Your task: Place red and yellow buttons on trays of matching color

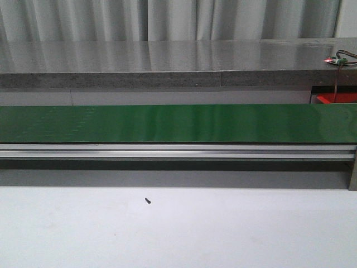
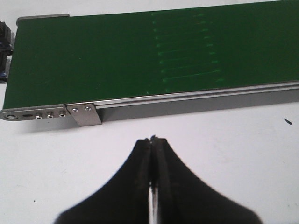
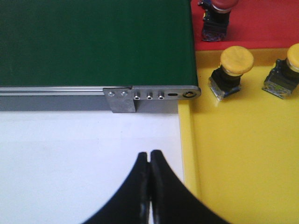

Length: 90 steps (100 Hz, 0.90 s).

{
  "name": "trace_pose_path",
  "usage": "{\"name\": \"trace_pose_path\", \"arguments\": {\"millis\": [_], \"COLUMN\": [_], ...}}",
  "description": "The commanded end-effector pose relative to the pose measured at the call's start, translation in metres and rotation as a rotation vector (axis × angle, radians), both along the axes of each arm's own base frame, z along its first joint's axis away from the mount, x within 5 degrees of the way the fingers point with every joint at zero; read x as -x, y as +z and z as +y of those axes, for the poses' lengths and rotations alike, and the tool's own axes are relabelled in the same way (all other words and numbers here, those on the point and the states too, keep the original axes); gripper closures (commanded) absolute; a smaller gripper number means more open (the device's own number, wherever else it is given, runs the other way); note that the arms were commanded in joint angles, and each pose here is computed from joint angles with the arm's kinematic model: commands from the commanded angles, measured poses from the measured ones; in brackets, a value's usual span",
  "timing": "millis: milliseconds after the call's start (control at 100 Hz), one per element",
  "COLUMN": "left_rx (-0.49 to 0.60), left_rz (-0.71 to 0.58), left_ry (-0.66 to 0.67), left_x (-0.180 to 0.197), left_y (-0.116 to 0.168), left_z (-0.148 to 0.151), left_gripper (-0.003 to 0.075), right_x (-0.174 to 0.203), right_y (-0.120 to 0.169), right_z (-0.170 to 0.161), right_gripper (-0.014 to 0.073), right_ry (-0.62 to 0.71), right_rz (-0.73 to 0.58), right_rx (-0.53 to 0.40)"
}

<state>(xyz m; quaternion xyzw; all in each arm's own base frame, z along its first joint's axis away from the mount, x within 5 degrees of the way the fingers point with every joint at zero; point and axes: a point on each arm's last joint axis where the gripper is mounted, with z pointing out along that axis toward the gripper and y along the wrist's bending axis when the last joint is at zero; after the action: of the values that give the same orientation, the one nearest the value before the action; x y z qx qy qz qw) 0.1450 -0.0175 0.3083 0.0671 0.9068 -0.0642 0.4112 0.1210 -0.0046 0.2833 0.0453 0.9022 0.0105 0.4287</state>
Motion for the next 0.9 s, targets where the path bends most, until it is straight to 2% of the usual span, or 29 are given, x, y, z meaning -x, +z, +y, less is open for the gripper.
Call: {"name": "trace_pose_path", "arguments": {"millis": [0,270,540,890], "left_rx": [0.024,-0.018,0.029,0.026], "left_rz": [-0.091,-0.094,-0.049,-0.048], "left_ry": [0.009,0.027,0.206,0.397], "left_x": [-0.003,-0.003,-0.019,-0.055], "left_y": [0.014,0.014,0.010,0.029], "left_z": [-0.001,0.004,0.027,0.071], "left_gripper": [0.0740,0.0740,0.0740,0.0739], "right_x": [-0.004,-0.004,-0.004,-0.004], "right_y": [0.014,0.014,0.014,0.014], "right_z": [0.000,0.000,0.000,0.000], "right_gripper": [0.0661,0.0661,0.0661,0.0661], "right_ry": [0.002,0.002,0.002,0.002], "right_rz": [-0.093,-0.093,-0.093,-0.093], "right_rx": [0.013,0.013,0.013,0.013]}}
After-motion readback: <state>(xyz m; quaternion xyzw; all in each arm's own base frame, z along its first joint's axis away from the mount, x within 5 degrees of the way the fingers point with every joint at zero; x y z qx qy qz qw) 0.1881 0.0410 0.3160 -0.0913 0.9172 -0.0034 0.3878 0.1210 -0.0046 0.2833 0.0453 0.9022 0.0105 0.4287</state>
